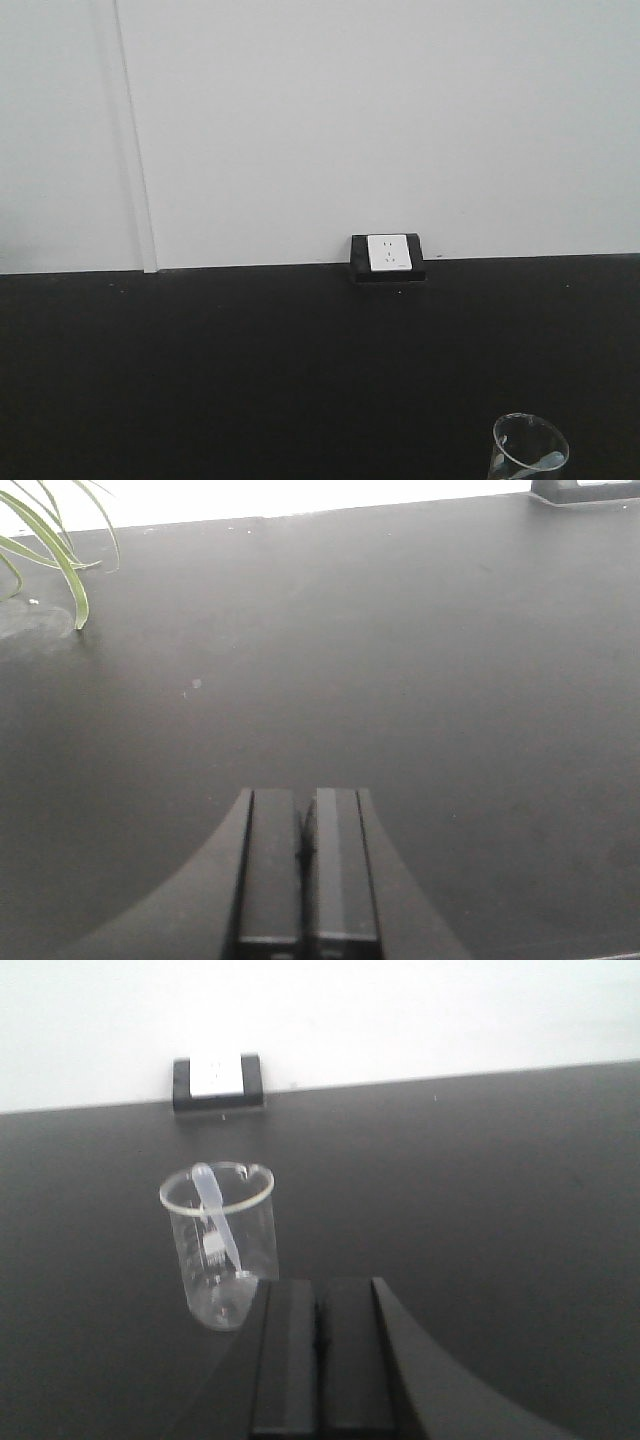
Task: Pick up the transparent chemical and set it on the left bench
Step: 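Move the right gripper toward the clear glass beaker holding the pipette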
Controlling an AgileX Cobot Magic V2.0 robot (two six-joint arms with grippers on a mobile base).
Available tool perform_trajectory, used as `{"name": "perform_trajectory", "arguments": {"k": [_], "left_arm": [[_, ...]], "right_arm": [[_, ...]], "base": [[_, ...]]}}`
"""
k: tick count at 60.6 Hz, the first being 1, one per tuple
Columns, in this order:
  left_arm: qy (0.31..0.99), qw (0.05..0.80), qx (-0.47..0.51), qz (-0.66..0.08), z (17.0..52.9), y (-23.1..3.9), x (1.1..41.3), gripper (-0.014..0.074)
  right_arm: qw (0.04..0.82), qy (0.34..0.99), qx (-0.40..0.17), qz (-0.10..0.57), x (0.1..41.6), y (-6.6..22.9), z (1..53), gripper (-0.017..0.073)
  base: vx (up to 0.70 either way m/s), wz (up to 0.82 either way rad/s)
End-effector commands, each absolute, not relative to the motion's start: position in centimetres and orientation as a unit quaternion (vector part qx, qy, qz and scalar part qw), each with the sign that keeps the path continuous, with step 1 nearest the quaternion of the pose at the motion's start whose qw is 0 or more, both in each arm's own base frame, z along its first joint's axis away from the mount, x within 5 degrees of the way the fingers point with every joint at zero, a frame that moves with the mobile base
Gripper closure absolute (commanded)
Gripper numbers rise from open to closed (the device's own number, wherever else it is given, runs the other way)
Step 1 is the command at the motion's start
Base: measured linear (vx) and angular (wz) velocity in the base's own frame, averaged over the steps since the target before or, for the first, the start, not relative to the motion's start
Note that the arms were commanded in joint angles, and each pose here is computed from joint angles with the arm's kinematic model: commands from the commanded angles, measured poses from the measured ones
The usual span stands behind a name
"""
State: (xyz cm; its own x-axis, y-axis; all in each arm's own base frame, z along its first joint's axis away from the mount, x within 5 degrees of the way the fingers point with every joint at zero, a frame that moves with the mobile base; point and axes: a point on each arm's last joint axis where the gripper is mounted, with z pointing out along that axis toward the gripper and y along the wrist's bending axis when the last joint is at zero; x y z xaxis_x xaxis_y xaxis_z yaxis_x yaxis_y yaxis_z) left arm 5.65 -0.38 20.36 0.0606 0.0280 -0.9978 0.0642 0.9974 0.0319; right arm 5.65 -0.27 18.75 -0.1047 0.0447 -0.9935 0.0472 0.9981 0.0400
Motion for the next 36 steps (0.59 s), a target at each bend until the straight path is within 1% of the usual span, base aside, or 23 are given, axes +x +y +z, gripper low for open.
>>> {"name": "perform_trajectory", "arguments": {"k": [1,20,30,36], "left_arm": [[0.655,0.755,0.029,-0.016,20.6,-0.4,5.5,0.0597],[0.655,0.755,0.029,-0.016,20.6,-0.4,5.5,0.0597],[0.655,0.755,0.029,-0.016,20.6,-0.4,5.5,0.0597],[0.655,0.755,0.029,-0.016,20.6,-0.4,5.5,0.0597]], "right_arm": [[0.734,0.678,0.036,0.01,5.6,-0.2,20.3,0.0567],[0.788,0.614,0.033,0.017,5.4,-0.1,21.8,0.0567],[0.801,0.599,0.025,0.01,5.3,-0.1,22.3,0.0566],[0.795,0.607,0.02,0.002,5.2,-0.1,24.0,0.0565]], "base": [[0.0,0.0],[0.0,0.0],[0.0,0.0],[0.0,0.0]]}}
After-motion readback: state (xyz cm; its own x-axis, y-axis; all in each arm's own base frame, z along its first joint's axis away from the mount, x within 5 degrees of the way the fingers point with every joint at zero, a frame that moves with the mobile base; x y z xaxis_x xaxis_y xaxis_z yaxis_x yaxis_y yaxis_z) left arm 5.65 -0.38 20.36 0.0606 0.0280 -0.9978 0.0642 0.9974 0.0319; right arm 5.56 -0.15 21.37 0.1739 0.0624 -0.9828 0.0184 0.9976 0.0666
